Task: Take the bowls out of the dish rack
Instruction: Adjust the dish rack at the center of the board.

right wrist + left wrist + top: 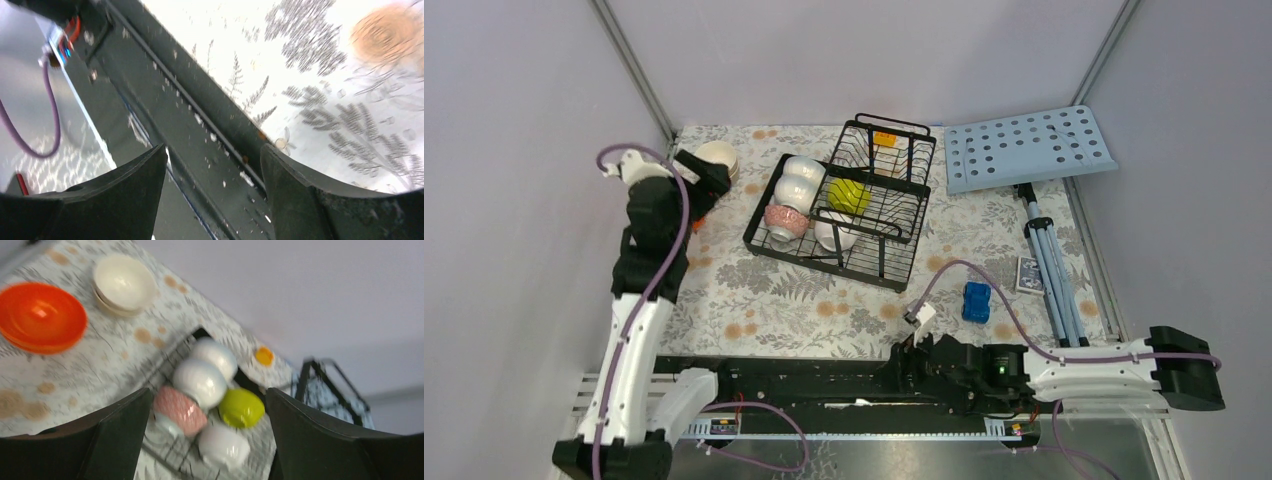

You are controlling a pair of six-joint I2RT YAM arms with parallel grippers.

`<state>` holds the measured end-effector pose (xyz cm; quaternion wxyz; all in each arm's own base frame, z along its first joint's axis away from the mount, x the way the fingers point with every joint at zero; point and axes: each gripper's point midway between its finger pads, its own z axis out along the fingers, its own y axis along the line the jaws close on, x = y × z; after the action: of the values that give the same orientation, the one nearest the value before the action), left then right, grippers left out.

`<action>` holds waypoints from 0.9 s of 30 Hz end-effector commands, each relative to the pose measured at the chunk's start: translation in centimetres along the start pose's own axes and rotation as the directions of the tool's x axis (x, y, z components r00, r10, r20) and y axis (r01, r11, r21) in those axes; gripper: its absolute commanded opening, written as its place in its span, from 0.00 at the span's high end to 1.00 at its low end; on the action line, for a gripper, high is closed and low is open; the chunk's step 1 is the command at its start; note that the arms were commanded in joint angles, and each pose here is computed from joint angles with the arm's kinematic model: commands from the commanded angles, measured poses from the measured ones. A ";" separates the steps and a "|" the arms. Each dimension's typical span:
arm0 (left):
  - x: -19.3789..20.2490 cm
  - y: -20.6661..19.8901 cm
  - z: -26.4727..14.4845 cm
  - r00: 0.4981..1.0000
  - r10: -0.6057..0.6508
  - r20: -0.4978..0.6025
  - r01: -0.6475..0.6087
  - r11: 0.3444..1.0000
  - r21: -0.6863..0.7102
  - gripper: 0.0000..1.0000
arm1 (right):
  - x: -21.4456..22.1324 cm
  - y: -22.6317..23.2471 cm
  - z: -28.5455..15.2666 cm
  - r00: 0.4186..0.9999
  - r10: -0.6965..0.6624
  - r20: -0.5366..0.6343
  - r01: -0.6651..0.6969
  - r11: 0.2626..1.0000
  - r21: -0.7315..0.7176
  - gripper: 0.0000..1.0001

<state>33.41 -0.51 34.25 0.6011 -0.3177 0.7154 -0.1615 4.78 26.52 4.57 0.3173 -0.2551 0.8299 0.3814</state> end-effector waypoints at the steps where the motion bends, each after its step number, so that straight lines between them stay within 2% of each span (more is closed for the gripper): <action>1: 5.8 -0.4 -2.5 0.988 0.096 -0.120 -0.079 0.987 0.140 0.11 | -3.9 -1.6 -0.9 0.977 0.049 0.208 -0.069 0.993 0.091 0.24; 3: 7.3 0.3 -3.6 0.984 0.114 -0.138 -0.090 0.981 0.171 0.11 | -5.5 -2.7 -1.5 0.949 0.049 0.313 -0.091 0.989 0.120 0.24; 7: 9.7 2.2 -5.2 0.980 0.124 -0.157 -0.091 0.975 0.203 0.11 | -9.3 -4.8 -3.2 0.846 0.010 0.533 -0.128 0.975 0.184 0.22; 12: 12.0 3.5 -6.0 0.978 0.116 -0.171 -0.071 0.966 0.248 0.11 | -13.9 -5.5 -5.7 0.736 -0.112 0.668 -0.124 0.947 0.295 0.18; 14: 12.9 3.5 -6.1 0.975 0.116 -0.190 -0.061 0.960 0.272 0.11 | -15.3 -5.5 -6.1 0.710 -0.151 0.688 -0.123 0.935 0.333 0.18; 16: 13.5 3.8 -6.1 0.972 0.115 -0.204 -0.056 0.961 0.272 0.11 | -16.0 -6.0 -5.2 0.729 -0.186 0.659 -0.113 0.916 0.384 0.18; 19: 13.4 3.5 -6.2 0.971 0.123 -0.206 -0.060 0.956 0.286 0.11 | -17.0 -6.7 -2.9 0.772 -0.116 0.625 -0.144 0.925 0.350 0.18; 22: 13.6 3.6 -6.4 0.969 0.123 -0.213 -0.057 0.955 0.292 0.11 | -17.7 -7.0 -2.2 0.752 -0.103 0.651 -0.159 0.930 0.332 0.19; 27: 14.4 3.2 -6.6 0.964 0.117 -0.238 -0.035 0.946 0.321 0.11 | -18.9 -6.4 -1.4 0.717 -0.180 0.673 -0.069 0.943 0.326 0.22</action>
<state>24.88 -7.33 21.63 0.5401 -0.1877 0.7794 -0.2563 20.41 23.24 11.91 0.6123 -0.0662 0.7502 0.2408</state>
